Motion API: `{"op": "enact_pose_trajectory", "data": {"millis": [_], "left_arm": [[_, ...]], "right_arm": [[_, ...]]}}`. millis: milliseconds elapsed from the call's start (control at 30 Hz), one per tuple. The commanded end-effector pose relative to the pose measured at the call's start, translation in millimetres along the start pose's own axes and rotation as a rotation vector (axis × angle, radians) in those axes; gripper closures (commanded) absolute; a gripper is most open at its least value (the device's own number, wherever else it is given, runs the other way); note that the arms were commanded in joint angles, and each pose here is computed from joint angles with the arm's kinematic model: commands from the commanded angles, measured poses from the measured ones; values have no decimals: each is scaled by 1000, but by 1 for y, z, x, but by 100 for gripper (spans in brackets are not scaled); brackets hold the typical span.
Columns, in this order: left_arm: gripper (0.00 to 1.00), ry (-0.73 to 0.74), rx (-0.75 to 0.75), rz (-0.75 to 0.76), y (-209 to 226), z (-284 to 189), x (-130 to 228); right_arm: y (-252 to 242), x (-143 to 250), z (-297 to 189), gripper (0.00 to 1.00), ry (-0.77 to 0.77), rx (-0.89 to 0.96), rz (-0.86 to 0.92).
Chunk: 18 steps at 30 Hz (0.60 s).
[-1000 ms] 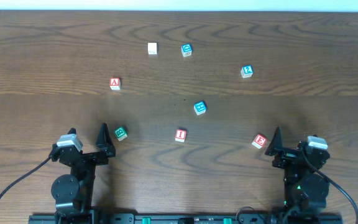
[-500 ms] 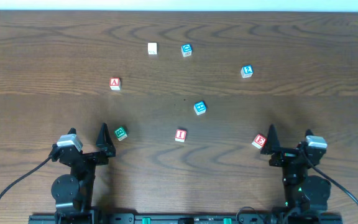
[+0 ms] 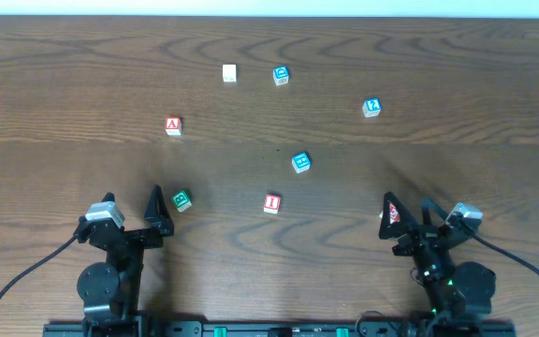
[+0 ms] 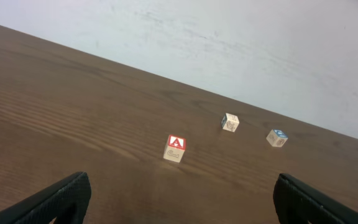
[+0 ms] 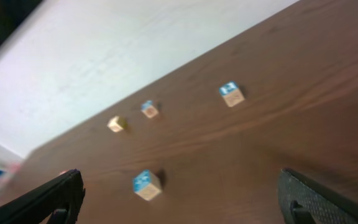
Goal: Spell out Ai2
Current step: 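Move the right gripper over the red I block near center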
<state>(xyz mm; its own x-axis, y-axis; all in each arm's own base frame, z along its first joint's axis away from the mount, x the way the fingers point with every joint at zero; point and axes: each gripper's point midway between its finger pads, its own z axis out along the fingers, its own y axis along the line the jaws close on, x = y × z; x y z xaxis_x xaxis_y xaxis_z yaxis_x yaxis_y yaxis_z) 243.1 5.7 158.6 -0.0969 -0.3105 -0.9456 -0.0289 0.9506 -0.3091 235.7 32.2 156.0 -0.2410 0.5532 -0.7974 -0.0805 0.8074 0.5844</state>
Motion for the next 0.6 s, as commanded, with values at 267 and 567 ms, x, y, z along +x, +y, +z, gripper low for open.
{"op": "enact_pose_trajectory", "data": {"millis": [267, 567], "left_arm": [[5, 37, -36, -15, 10, 3, 18], [5, 37, -36, -15, 10, 3, 18]], "right_arm": [[33, -31, 4, 1, -91, -146, -51], [73, -56, 53, 1, 99, -185, -242]]}}
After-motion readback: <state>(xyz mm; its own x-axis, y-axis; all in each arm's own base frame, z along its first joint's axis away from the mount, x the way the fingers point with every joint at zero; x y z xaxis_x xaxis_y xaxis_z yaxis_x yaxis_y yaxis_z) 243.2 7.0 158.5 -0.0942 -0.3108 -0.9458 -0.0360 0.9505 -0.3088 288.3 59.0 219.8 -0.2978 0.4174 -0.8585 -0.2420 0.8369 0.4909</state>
